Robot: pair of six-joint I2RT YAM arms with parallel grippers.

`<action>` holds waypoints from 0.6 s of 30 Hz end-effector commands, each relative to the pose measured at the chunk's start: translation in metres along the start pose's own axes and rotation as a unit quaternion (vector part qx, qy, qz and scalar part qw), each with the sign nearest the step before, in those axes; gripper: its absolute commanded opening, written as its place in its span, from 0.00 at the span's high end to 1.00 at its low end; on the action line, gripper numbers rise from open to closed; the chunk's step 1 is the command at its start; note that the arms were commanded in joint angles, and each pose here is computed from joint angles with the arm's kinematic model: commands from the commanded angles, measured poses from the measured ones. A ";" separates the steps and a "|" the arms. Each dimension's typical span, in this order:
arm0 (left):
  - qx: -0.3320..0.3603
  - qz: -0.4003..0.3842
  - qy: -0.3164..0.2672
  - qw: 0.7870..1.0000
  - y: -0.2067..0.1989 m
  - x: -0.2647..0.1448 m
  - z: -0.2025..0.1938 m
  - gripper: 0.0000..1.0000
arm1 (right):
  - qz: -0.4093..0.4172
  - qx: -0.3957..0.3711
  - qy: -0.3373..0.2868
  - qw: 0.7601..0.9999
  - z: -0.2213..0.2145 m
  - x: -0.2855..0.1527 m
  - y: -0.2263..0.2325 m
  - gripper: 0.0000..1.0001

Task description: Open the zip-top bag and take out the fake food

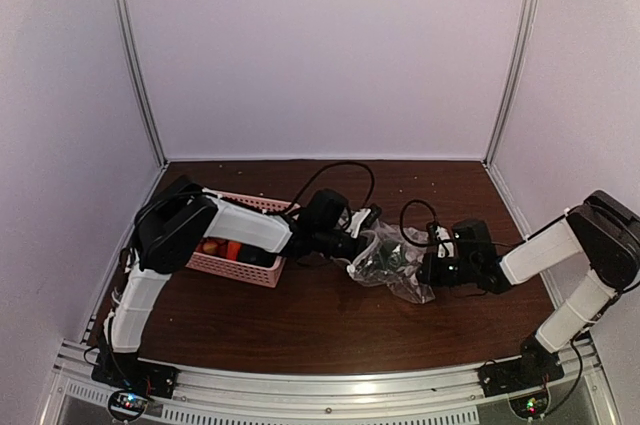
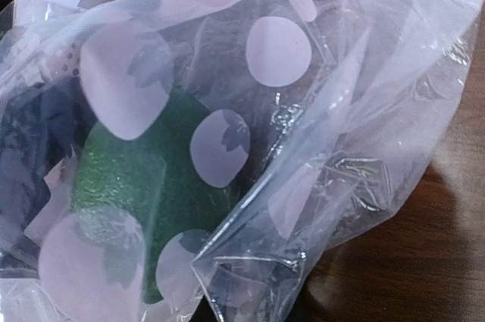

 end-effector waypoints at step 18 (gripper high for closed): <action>-0.007 -0.010 -0.015 1.000 0.014 0.021 0.019 0.37 | 0.034 -0.108 0.034 0.993 0.006 0.019 0.022 0.89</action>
Point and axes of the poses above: each gripper's point midway between its finger pads, its own x axis out along the fingers, its own y axis along the line the jaws close on, z = x × y, the point moved 8 cm from there along -x, back along the fingers, and after that the axes turned 1 degree about -x, right-handed, at the moved point
